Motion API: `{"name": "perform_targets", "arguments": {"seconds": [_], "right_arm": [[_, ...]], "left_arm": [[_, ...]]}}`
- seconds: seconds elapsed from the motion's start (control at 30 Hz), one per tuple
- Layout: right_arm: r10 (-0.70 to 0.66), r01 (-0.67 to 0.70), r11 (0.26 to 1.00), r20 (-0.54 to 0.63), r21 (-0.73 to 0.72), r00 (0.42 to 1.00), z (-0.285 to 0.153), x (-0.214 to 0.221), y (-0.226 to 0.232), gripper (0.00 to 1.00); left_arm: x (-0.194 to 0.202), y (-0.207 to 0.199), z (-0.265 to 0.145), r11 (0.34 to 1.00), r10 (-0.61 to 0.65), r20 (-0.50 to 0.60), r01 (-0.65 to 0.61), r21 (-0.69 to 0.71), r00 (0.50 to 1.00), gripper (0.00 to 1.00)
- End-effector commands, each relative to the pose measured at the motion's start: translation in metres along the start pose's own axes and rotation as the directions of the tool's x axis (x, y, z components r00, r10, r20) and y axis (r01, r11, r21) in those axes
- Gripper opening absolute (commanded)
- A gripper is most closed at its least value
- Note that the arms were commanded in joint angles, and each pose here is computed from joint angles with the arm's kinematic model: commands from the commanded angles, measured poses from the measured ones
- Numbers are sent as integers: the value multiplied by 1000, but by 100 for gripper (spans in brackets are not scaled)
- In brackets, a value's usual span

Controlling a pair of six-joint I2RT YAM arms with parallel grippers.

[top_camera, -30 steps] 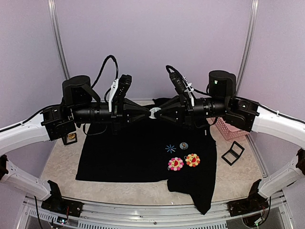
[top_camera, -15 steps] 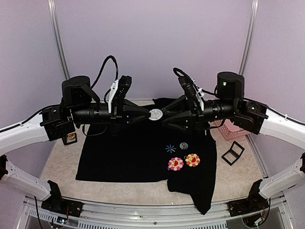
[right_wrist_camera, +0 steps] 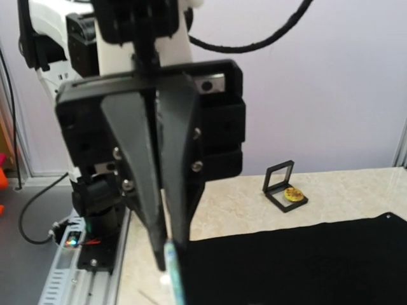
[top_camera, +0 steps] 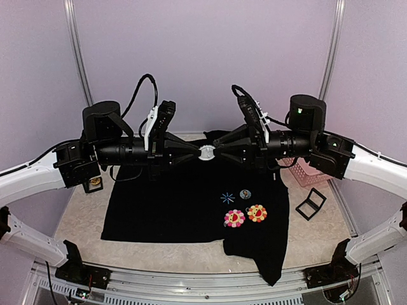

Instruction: Pin the brooch onto the clothing

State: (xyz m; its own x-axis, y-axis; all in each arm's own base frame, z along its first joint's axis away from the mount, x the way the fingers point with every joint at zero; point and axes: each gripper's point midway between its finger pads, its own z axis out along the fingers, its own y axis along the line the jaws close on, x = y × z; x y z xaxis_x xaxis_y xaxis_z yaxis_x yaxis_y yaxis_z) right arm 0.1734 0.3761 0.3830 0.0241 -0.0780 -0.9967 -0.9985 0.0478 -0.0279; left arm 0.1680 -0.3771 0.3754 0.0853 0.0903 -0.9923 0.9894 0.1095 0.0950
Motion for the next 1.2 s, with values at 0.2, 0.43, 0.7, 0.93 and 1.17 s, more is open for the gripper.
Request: {"name": "perform_targets", "arguments": {"seconds": [0.2,0.43,0.7,0.93,1.17], "right_arm": [[31,-30,999,14,-28,999,9,1,-4,5],[60,-60,997,7,39,998,4,6,-17,0],[342,-313,886,-25,342,939,-35,110,-103,0],[415,-312,789,-83,530,906,-61,205,-143,0],[352,-219,817,-160,534,922,-60,241,-145,0]], "left_arm": [[-8,-1,-1,1000,14,16,-14,8,1000,0],[-3,28,-2,992,-57,9,58,-110,998,22],[110,141,-24,819,-403,-56,333,-467,913,66],[249,102,44,914,-375,-467,237,-328,801,54],[298,60,67,992,-127,-600,88,-94,790,62]]}}
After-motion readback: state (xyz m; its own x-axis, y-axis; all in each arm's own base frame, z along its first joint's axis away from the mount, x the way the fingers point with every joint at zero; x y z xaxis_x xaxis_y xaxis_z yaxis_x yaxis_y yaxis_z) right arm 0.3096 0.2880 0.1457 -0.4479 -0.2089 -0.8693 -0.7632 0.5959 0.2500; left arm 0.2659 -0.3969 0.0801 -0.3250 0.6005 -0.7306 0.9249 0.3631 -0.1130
